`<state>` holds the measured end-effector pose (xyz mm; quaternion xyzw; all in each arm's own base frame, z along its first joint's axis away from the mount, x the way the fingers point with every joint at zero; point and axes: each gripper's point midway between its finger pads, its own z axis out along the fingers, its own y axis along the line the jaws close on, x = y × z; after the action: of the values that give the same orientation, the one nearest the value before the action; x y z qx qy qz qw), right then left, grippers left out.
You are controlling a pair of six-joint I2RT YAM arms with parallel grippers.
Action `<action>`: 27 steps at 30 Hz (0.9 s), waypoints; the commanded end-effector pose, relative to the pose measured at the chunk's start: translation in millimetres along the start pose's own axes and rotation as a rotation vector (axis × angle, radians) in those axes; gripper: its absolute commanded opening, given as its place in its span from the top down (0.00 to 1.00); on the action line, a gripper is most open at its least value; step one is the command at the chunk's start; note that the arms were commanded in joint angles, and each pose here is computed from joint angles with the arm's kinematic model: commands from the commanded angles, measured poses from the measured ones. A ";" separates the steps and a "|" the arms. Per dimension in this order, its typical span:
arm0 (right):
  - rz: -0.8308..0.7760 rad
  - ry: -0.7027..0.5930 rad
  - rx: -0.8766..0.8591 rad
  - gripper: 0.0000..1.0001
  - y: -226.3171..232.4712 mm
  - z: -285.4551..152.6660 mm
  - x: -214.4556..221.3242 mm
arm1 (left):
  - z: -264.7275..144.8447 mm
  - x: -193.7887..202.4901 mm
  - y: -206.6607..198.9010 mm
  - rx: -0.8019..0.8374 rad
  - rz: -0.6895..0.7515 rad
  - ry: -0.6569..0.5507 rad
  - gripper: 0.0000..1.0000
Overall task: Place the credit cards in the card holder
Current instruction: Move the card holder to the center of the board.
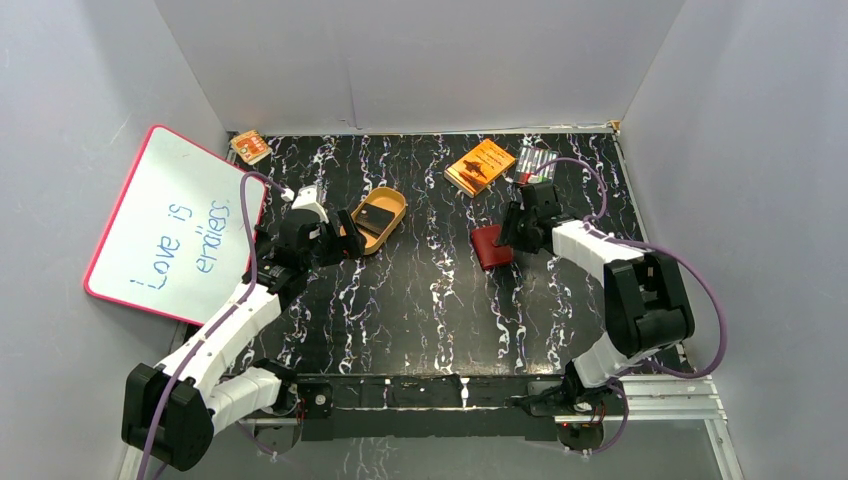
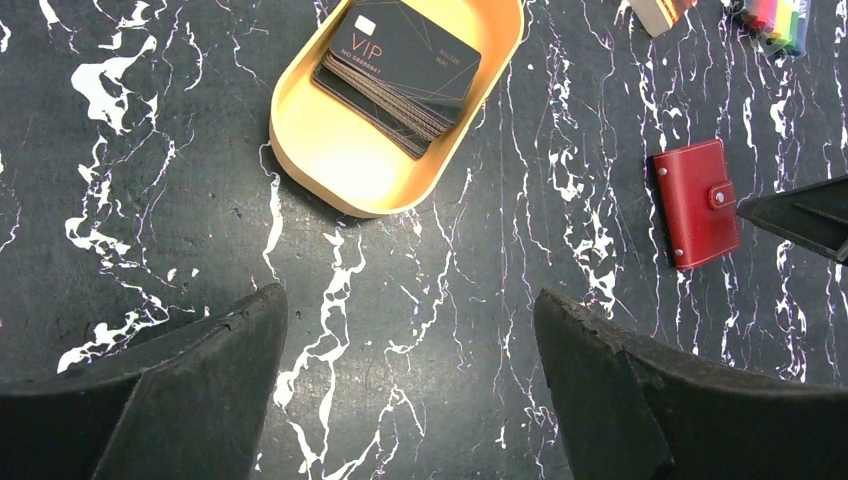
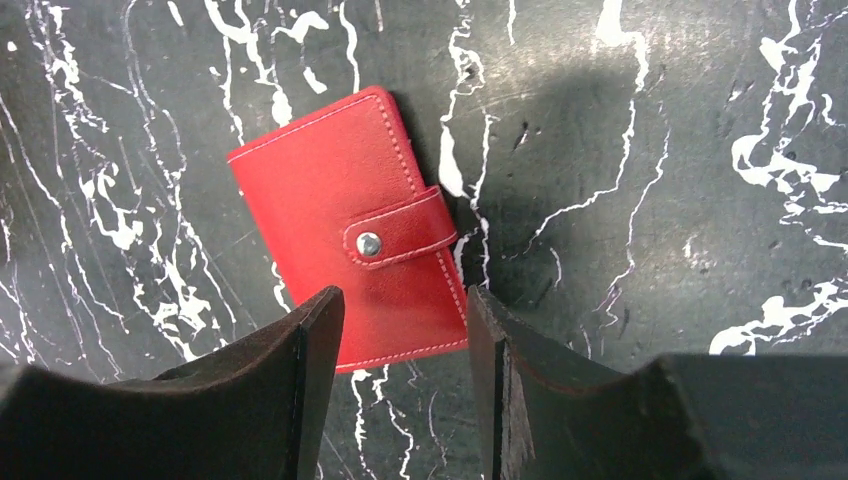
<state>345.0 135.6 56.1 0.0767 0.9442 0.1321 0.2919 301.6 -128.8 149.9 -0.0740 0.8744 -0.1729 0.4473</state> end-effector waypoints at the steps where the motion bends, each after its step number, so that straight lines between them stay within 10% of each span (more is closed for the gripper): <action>1: -0.005 -0.032 -0.077 0.43 12.4 5.4 -23.6 | -8.9 -20.4 -8.6 0.028 -0.006 -0.060 0.10; 9: -0.018 0.040 -0.089 0.47 7.4 14.3 1.3 | -8.5 -20.9 -11.7 0.044 -0.003 -0.060 0.11; 27: -0.012 0.124 -0.124 0.90 -2.6 -3.8 62.0 | -11.4 -20.4 -16.7 0.074 -0.001 -0.059 0.11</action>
<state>314.1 142.0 28.0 0.0581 0.9476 0.1849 0.2541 300.1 -132.5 152.5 -0.0685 0.8730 -0.1835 0.4467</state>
